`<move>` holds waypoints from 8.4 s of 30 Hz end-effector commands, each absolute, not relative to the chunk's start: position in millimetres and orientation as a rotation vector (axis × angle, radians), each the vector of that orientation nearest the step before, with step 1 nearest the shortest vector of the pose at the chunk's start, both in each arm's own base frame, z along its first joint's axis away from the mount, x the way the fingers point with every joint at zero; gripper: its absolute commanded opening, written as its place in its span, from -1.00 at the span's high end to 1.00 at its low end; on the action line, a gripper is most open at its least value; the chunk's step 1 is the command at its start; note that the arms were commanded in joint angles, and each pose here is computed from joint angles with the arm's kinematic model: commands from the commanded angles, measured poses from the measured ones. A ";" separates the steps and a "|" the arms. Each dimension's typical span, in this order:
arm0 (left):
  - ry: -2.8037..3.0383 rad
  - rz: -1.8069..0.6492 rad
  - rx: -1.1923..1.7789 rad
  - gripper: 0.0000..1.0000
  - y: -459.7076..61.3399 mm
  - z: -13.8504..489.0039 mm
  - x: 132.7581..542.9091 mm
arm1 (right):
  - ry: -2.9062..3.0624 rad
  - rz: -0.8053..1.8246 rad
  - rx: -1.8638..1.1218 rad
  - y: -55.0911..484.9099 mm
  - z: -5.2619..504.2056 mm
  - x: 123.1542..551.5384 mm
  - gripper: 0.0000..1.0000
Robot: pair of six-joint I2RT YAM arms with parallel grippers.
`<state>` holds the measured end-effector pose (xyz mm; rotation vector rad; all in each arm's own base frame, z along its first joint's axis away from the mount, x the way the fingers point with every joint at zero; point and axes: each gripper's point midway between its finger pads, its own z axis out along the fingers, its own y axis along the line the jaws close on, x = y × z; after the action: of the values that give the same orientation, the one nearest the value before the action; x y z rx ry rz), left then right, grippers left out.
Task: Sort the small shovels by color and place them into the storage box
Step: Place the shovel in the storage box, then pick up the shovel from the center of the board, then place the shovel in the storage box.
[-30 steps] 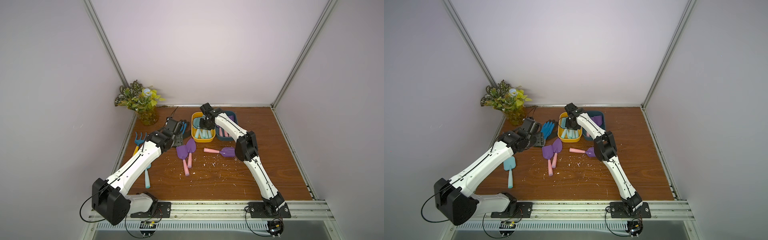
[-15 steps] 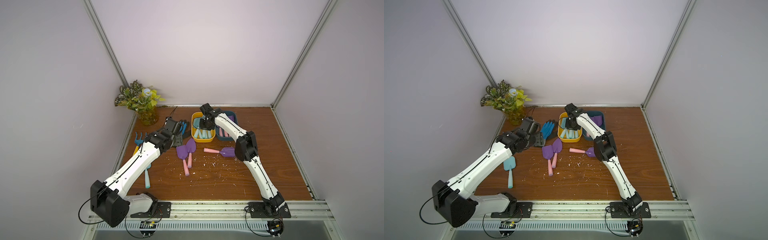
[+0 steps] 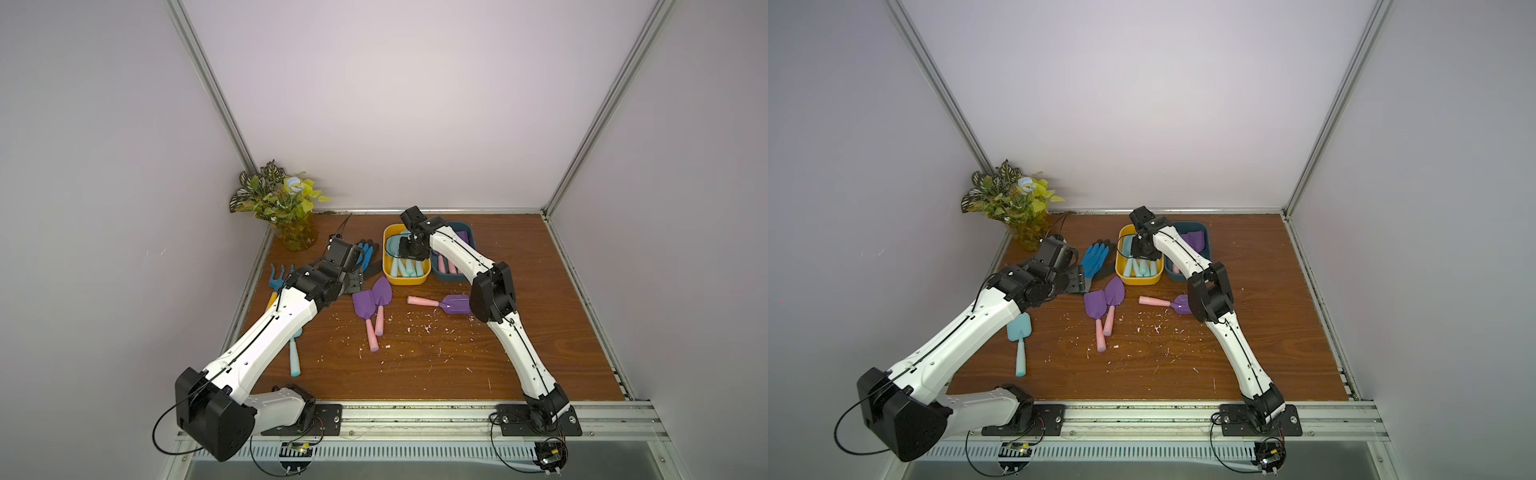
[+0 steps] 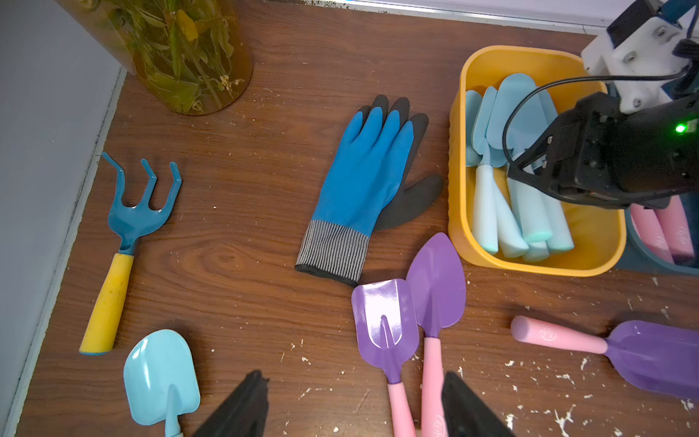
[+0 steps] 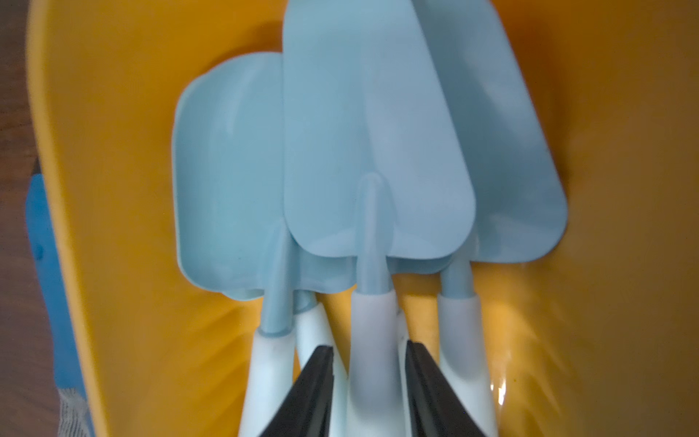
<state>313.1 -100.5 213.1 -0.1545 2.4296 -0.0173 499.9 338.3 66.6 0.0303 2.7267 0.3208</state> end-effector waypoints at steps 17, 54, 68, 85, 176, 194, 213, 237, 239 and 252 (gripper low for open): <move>2.456 -0.040 -0.213 -0.49 -92.4 207.5 297.8 | 2.280 0.453 0.004 287.6 293.2 463.3 0.07; 2.668 -0.069 -0.363 -0.49 -104.2 74.9 231.5 | 2.289 0.417 -0.198 194.3 195.3 320.0 0.01; 2.693 -0.203 -0.353 -0.48 -133.2 52.8 242.1 | 2.294 0.389 -0.227 189.2 191.1 316.7 0.00; 2.690 -0.247 -0.316 -0.47 -151.0 44.6 259.6 | 2.293 0.373 -0.231 184.8 192.3 315.2 -0.01; 2.771 -0.061 -0.071 0.53 -135.4 37.9 247.5 | 2.338 0.410 -0.173 184.0 188.1 311.2 -0.01; 2.646 -0.136 0.000 0.82 -131.7 106.8 245.8 | 2.331 0.534 -0.079 198.1 188.5 315.9 -0.05; 2.440 -0.286 0.149 0.89 -285.2 231.5 371.0 | 2.335 0.101 -0.079 115.3 181.2 279.7 -0.10; 2.350 -0.457 0.174 0.91 -443.7 175.5 475.2 | 2.331 0.307 0.048 102.6 171.8 230.1 -0.09; 2.362 -0.461 0.164 0.92 -444.2 166.0 478.5 | 2.326 0.303 0.050 102.0 172.8 230.8 -0.09; 2.345 -0.517 0.127 0.93 -451.4 129.1 505.1 | 2.333 0.315 0.037 104.6 170.4 230.3 -0.09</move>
<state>488.5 -449.1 116.4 0.1558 2.4062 -0.4607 229.6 103.3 169.1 0.0282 2.3423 0.2941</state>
